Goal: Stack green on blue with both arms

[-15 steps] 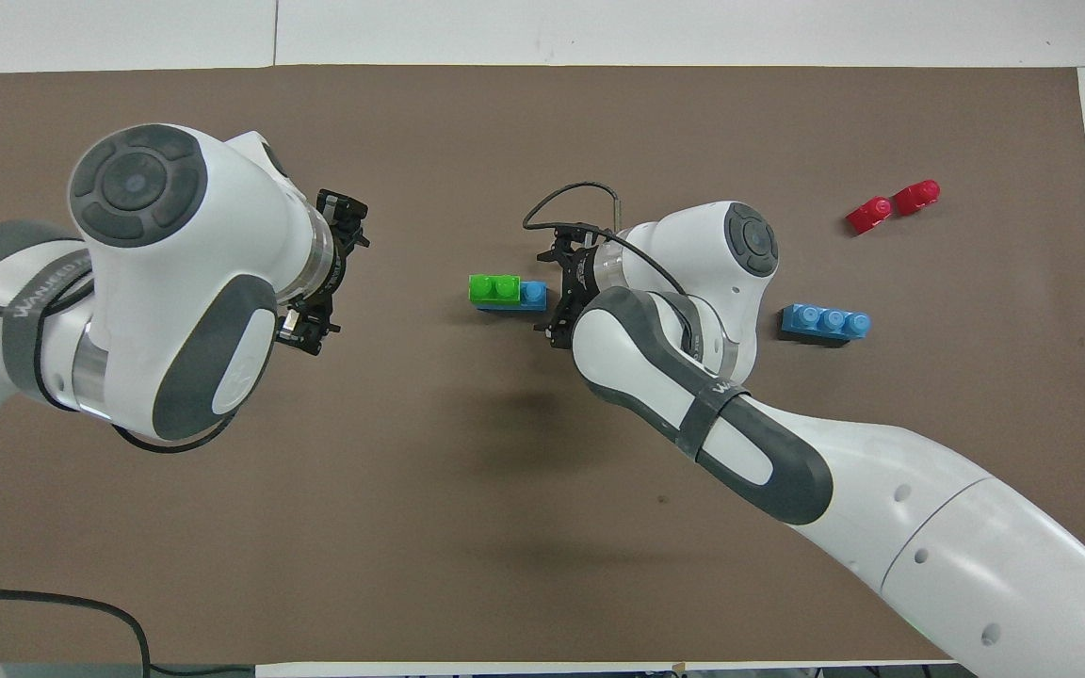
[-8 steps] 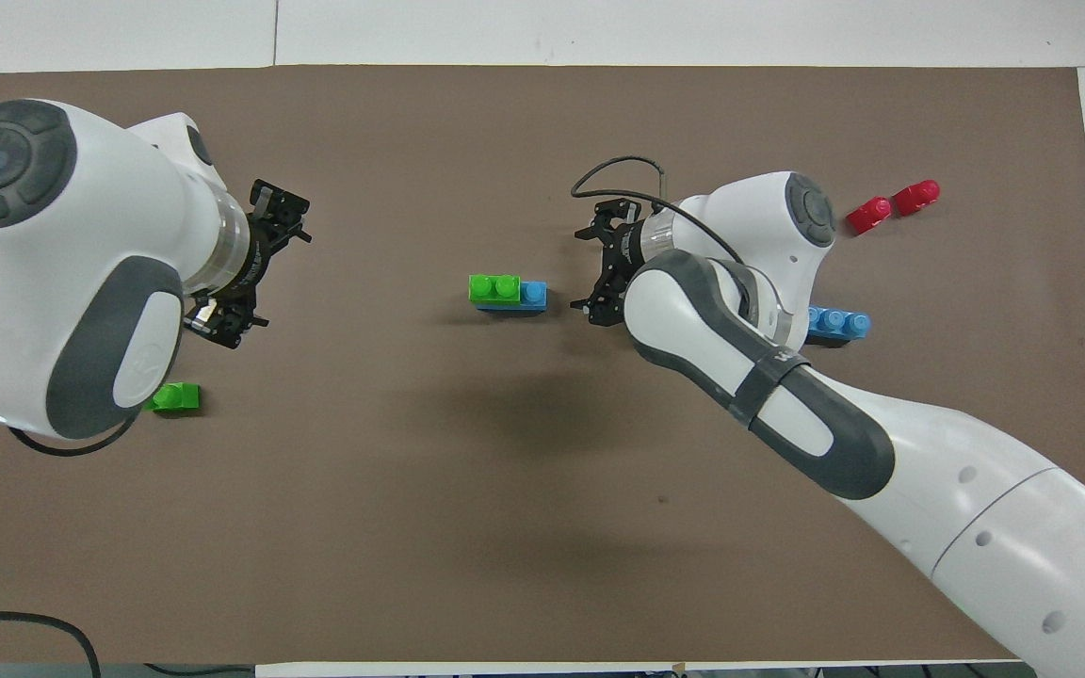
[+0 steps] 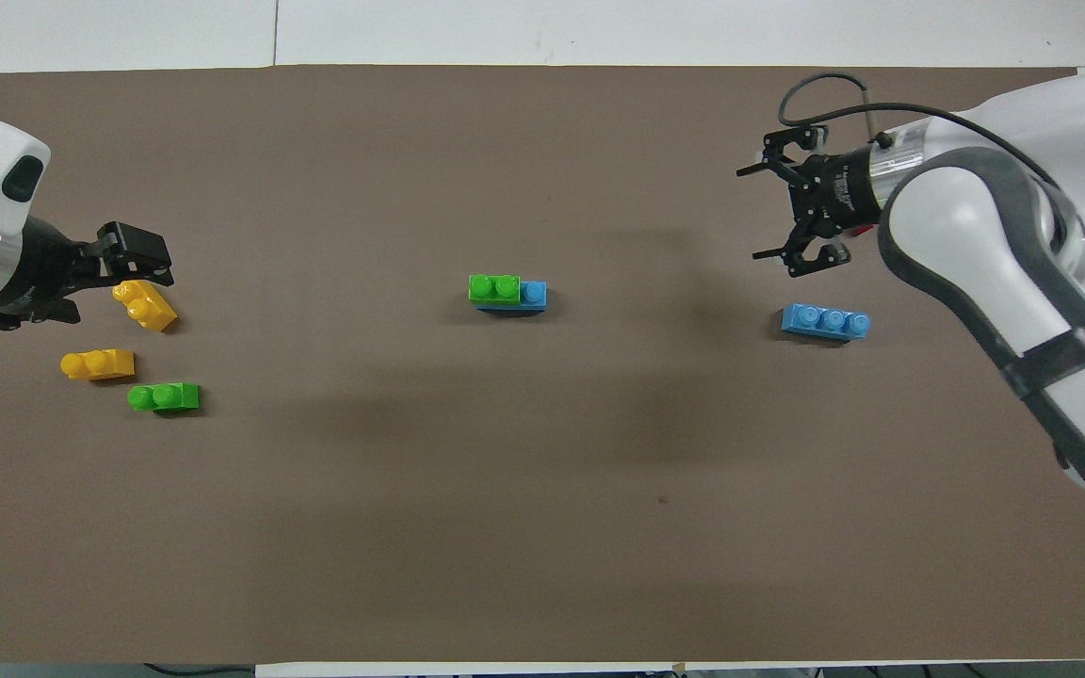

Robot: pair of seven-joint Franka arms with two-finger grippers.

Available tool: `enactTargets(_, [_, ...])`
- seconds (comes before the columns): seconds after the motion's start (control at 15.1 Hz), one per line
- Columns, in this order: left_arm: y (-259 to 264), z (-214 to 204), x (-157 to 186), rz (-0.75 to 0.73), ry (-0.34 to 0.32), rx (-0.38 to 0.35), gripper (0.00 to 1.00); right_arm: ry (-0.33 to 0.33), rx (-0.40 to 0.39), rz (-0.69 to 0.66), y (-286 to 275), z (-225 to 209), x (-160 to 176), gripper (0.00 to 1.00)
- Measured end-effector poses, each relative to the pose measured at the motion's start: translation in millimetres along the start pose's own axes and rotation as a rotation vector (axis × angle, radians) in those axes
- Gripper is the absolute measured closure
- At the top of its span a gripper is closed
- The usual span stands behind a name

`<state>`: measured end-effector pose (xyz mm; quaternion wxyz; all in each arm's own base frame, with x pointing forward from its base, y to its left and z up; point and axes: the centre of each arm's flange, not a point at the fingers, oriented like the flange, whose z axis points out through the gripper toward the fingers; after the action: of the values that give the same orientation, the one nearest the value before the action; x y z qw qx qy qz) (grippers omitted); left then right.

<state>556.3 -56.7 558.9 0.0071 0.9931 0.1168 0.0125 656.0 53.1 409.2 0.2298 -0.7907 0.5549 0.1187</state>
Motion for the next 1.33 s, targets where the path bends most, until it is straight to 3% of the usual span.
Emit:
enactTargets(0.47, [11, -16, -11, 0.135, -0.014, 0.007, 0.0, 0.129, -0.194, -0.544, 35, -84, 11, 0.02])
enactTargets(0.8, [5, -22, -10, 0.141, -0.013, 0.002, 0.0, 0.193, -0.336, -0.879, 56, -143, -11, 0.0])
enactTargets(1.0, [-1, -25, -9, 0.198, -0.02, 0.003, 0.0, 0.202, -0.406, -0.989, 68, -169, -36, 0.0])
enactTargets(1.33, [-2, -25, -9, 0.224, -0.024, 0.003, 0.0, 0.181, -0.45, -1.056, 78, -184, -75, 0.0])
